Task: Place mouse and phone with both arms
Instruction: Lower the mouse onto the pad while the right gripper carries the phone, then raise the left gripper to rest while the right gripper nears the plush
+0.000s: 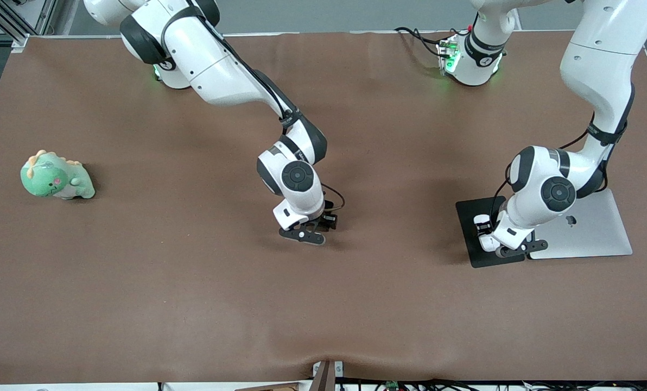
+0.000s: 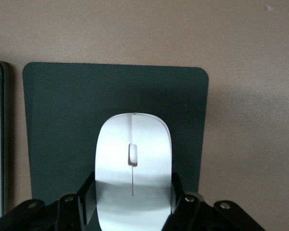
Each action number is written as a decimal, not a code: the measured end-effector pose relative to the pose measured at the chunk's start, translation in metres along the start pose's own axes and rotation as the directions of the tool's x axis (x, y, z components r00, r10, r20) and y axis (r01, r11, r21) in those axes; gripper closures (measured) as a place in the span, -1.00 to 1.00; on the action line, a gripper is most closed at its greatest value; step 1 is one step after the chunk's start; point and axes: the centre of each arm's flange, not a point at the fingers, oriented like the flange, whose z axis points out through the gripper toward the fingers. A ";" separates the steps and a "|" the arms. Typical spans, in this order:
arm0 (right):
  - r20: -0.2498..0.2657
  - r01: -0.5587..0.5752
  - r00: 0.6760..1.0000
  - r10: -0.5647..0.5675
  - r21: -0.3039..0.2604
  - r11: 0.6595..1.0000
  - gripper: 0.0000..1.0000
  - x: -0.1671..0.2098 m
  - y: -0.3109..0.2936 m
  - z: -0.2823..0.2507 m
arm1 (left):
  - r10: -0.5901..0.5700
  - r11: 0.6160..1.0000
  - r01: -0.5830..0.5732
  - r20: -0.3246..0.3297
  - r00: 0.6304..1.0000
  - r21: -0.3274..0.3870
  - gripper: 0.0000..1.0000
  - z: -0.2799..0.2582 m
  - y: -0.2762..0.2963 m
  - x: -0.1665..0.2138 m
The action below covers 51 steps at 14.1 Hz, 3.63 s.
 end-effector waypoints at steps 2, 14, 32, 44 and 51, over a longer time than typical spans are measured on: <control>0.012 0.004 1.000 -0.004 -0.014 1.000 -0.59 -0.004 -0.001 0.001 | -0.002 1.000 0.002 0.003 1.000 0.000 -0.25 0.002 -0.001 0.000; 0.065 0.110 0.992 -0.104 -0.087 0.990 -0.59 0.088 0.081 -0.094 | 0.066 0.997 -0.066 -0.007 0.998 0.036 -0.25 0.012 -0.010 0.001; 0.210 0.358 0.916 -0.341 -0.049 0.933 -0.59 0.160 0.420 -0.169 | 0.032 0.997 -0.030 -0.029 0.999 0.073 -1.00 -0.118 0.005 0.028; 0.267 0.291 0.922 -0.279 -0.006 0.957 -0.59 0.133 0.585 -0.102 | 0.021 0.998 -0.019 -0.028 0.999 0.054 -1.00 -0.376 -0.006 0.002; 0.278 0.262 0.927 -0.253 0.004 0.965 -0.59 0.127 0.625 -0.053 | 0.145 0.989 -0.144 -0.057 0.988 0.016 -1.00 -0.429 -0.017 -0.029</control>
